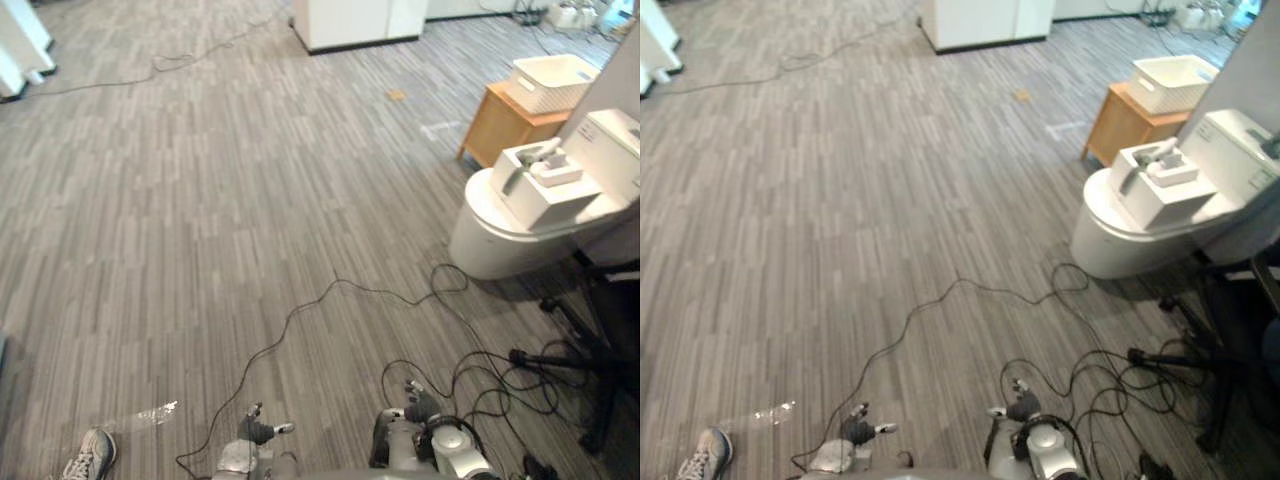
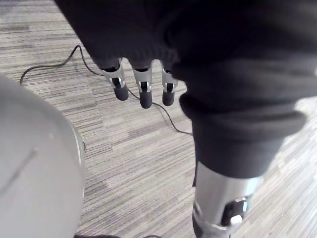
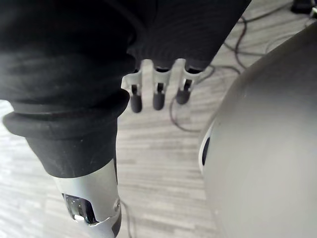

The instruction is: Organize washtable

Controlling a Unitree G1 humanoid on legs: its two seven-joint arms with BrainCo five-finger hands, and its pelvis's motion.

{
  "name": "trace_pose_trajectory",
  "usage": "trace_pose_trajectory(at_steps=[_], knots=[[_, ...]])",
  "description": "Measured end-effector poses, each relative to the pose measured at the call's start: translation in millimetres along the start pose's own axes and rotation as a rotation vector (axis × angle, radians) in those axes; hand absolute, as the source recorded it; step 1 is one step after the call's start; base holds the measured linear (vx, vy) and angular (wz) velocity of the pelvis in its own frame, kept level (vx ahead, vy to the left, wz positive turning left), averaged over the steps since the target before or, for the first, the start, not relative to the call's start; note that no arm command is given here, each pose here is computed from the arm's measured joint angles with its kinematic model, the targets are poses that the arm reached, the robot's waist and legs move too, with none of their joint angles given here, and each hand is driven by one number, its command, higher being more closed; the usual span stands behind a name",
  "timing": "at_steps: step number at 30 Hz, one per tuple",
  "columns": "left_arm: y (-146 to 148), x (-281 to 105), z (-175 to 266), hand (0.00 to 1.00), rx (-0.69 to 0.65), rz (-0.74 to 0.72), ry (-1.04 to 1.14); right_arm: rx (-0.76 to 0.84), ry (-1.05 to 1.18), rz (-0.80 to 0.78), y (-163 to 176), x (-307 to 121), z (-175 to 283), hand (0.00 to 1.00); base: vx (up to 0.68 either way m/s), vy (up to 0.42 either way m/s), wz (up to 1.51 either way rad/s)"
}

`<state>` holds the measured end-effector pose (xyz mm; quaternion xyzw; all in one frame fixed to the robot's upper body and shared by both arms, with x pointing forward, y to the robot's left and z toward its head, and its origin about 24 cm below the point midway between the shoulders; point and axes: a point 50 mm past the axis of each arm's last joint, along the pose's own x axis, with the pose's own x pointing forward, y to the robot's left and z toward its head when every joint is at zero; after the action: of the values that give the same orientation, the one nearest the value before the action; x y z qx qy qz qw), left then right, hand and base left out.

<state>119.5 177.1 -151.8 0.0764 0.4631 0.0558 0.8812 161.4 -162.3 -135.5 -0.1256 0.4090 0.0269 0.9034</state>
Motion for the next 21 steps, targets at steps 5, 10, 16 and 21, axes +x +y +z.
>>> trace_pose_trajectory(at_steps=[5, 10, 16, 21], knots=[[2.7, 0.0, -0.2, 0.00, 0.002, 0.007, -0.005, -0.020, 0.004, 0.010, 3.3, 1.9, 3.2, 0.00, -0.19, 0.118, 0.10], [10.4, -1.0, -3.9, 0.00, -0.047, 0.037, 0.003, -0.077, 0.002, 0.078, 16.3, 3.5, 7.6, 0.00, -0.16, 0.095, 0.06], [23.7, 2.3, 5.0, 0.00, -0.045, 0.070, -0.022, -0.060, 0.025, 0.102, 28.5, -2.3, -3.5, 0.00, -0.01, -0.144, 0.69], [20.4, 2.0, 3.5, 0.00, -0.053, 0.060, -0.012, -0.048, 0.027, 0.088, 24.9, -2.5, -5.4, 0.00, 0.11, -0.129, 0.50]])
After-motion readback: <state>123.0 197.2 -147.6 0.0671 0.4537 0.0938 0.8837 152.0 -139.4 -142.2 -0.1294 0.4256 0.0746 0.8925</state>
